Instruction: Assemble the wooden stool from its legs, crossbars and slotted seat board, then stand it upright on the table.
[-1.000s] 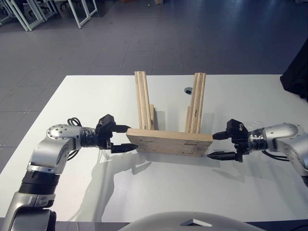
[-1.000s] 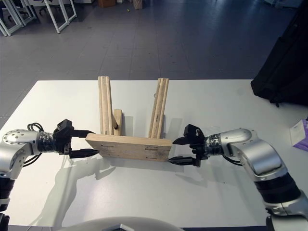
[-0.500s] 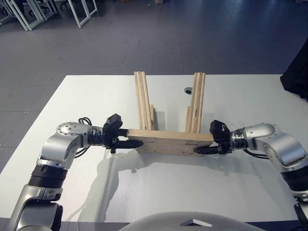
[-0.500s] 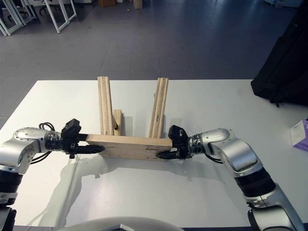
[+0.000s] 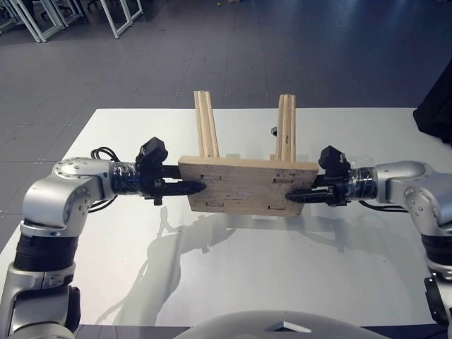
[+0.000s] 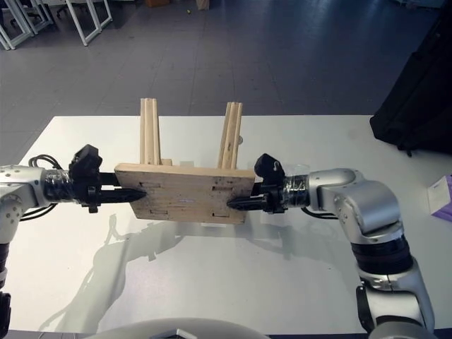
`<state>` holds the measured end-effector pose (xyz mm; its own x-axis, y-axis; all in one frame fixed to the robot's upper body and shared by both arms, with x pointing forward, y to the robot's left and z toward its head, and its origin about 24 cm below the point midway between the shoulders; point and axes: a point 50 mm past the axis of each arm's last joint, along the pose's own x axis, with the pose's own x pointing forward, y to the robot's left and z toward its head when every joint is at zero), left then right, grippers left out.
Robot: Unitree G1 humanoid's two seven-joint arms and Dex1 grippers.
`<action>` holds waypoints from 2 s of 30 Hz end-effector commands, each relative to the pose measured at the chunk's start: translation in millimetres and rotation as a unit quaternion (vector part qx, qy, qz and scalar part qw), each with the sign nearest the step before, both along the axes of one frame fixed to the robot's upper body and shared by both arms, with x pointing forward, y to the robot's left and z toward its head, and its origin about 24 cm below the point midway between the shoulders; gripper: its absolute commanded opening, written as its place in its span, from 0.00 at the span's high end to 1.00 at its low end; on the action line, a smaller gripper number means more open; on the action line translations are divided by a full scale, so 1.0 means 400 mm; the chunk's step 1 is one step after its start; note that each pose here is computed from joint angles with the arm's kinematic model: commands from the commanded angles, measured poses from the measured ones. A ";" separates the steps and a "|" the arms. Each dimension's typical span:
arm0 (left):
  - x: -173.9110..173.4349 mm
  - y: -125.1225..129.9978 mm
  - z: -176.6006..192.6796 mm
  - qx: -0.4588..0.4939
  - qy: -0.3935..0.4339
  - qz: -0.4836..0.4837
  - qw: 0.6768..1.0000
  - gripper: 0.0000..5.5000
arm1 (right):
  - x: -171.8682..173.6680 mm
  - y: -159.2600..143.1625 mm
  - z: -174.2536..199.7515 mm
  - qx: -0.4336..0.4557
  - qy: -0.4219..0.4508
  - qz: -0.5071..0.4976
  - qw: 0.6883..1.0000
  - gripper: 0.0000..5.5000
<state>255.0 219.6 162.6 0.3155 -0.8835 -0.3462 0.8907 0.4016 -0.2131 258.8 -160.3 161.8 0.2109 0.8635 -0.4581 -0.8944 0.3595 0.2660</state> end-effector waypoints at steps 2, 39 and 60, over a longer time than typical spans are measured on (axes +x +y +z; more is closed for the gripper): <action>-0.013 -0.082 0.054 -0.088 0.039 -0.063 0.993 0.62 | 0.020 0.076 0.099 0.081 0.027 0.020 0.996 0.67; 0.087 0.124 0.048 -0.335 0.488 0.062 0.804 0.28 | 0.144 -0.104 0.016 0.387 0.556 -0.115 0.727 0.22; 0.224 0.038 -0.175 -0.057 -0.155 0.567 0.807 0.28 | 0.235 -0.100 -0.164 0.063 -0.227 -0.530 0.814 0.10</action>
<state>350.5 246.1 105.0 0.9659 -0.2274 -0.1234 0.1812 0.9350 -0.3049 359.5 -217.5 106.1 0.9019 0.4066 -0.1456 -0.2574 0.7767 0.5749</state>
